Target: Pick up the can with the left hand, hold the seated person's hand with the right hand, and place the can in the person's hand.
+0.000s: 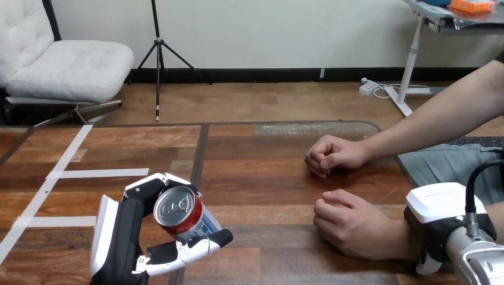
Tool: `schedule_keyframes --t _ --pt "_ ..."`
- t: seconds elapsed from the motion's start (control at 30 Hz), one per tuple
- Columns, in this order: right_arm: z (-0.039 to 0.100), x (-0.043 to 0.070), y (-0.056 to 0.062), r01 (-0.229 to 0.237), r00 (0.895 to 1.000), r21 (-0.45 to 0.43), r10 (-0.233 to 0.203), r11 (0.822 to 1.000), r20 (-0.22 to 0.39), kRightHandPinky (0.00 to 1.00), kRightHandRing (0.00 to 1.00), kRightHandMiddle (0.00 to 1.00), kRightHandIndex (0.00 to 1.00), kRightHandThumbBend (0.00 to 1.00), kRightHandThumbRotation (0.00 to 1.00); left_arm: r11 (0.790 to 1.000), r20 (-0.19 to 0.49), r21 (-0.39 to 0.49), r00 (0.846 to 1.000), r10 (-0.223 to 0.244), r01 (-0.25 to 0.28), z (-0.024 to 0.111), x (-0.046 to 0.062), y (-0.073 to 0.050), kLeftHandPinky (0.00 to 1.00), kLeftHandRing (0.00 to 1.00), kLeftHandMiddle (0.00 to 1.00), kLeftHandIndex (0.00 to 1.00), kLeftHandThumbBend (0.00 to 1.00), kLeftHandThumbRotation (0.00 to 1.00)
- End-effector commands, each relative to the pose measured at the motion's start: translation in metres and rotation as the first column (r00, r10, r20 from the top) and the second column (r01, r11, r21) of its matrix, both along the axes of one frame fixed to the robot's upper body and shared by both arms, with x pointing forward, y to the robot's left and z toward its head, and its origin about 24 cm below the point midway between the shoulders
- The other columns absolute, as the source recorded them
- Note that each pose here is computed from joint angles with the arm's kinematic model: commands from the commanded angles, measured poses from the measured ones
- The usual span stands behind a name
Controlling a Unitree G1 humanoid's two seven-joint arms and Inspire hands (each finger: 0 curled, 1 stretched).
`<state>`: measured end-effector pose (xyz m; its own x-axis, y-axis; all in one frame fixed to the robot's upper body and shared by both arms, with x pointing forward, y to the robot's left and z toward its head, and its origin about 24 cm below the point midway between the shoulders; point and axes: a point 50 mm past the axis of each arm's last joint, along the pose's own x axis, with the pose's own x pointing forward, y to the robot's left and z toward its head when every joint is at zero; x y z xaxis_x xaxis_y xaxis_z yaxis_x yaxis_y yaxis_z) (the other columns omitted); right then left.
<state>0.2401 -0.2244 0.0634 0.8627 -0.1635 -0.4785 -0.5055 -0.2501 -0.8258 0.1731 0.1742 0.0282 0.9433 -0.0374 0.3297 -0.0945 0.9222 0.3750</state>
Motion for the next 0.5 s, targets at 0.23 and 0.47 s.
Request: schedule_keyframes --t 0.23,0.47 --pt "0.0148 0.0099 -0.0049 -0.023 0.993 -0.001 0.023 1.000 0.113 0.23 0.29 0.41 0.60 0.71 0.00 1.000 0.098 -0.012 0.995 -0.001 0.002 0.0193 0.0090 -0.0003 0.33 0.38 0.42 0.42 0.78 0.00" --pt "0.0165 0.0096 -0.0044 -0.040 0.984 0.042 0.032 0.998 0.175 0.13 0.20 0.32 0.56 0.71 0.00 1.000 0.097 -0.012 0.995 0.001 0.000 0.0194 0.0091 -0.0003 0.33 0.37 0.41 0.42 0.78 0.00"
